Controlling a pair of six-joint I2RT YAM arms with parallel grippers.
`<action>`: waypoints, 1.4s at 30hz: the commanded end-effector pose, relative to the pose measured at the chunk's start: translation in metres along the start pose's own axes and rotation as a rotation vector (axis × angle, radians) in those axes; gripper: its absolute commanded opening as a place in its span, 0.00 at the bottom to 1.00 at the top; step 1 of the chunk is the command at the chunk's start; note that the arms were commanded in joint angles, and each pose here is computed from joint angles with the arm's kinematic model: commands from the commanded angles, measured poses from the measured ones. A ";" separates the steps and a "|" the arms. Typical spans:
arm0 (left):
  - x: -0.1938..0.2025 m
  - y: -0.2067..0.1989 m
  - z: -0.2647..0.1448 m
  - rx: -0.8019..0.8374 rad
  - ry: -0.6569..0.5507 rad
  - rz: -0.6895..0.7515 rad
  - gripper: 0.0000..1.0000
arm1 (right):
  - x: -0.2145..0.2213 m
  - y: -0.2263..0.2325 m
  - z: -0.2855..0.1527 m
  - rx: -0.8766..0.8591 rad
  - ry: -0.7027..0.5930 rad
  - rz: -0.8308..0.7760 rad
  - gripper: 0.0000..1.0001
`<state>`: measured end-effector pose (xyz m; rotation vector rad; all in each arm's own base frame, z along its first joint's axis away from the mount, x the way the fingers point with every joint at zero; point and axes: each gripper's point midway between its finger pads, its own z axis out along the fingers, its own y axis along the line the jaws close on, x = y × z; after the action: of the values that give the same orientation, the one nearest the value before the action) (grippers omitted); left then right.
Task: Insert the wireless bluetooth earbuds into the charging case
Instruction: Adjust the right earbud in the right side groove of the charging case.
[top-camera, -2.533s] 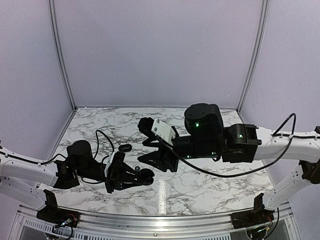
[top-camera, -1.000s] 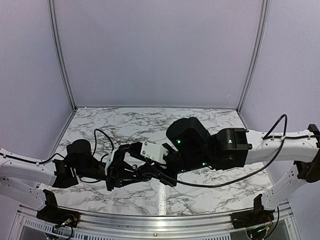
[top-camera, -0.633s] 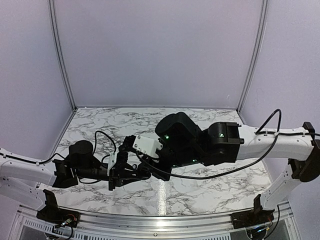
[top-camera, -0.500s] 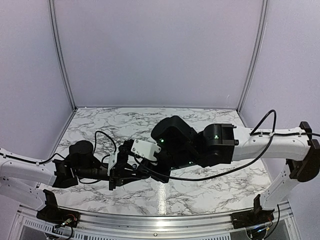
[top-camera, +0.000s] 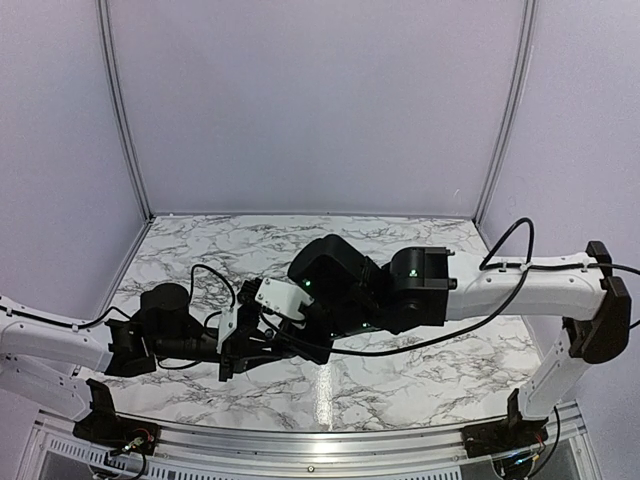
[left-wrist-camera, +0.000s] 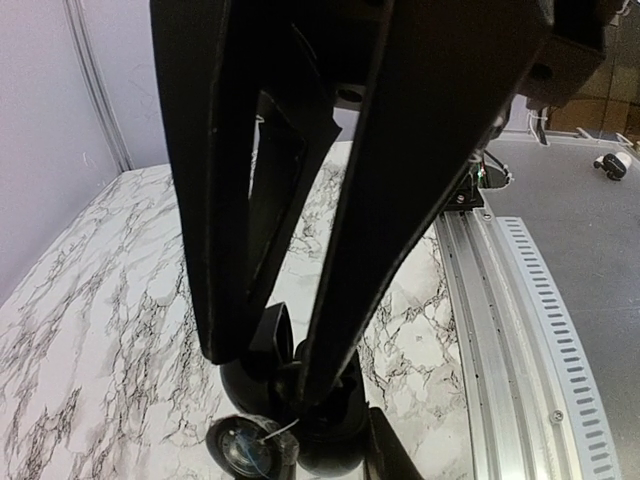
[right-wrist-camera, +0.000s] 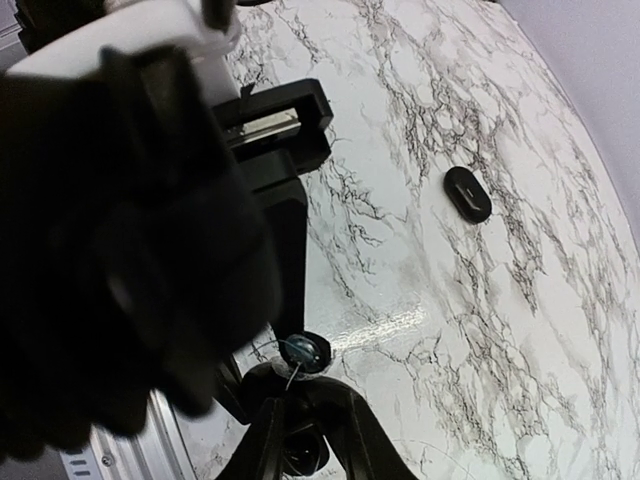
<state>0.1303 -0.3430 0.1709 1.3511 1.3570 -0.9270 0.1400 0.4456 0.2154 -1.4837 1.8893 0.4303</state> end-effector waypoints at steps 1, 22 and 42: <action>-0.028 0.010 -0.002 -0.046 -0.063 0.046 0.00 | -0.003 -0.008 0.000 0.034 0.016 0.033 0.23; -0.038 0.029 -0.013 -0.166 -0.090 0.035 0.00 | 0.004 0.000 -0.001 0.009 0.007 0.051 0.12; -0.036 0.025 -0.008 -0.142 -0.085 0.052 0.00 | -0.009 -0.020 -0.009 0.090 -0.006 0.074 0.28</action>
<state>0.1496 -0.3354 0.1839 1.2521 1.3779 -0.8154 0.1477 0.4388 0.2146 -1.4088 1.9386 0.4049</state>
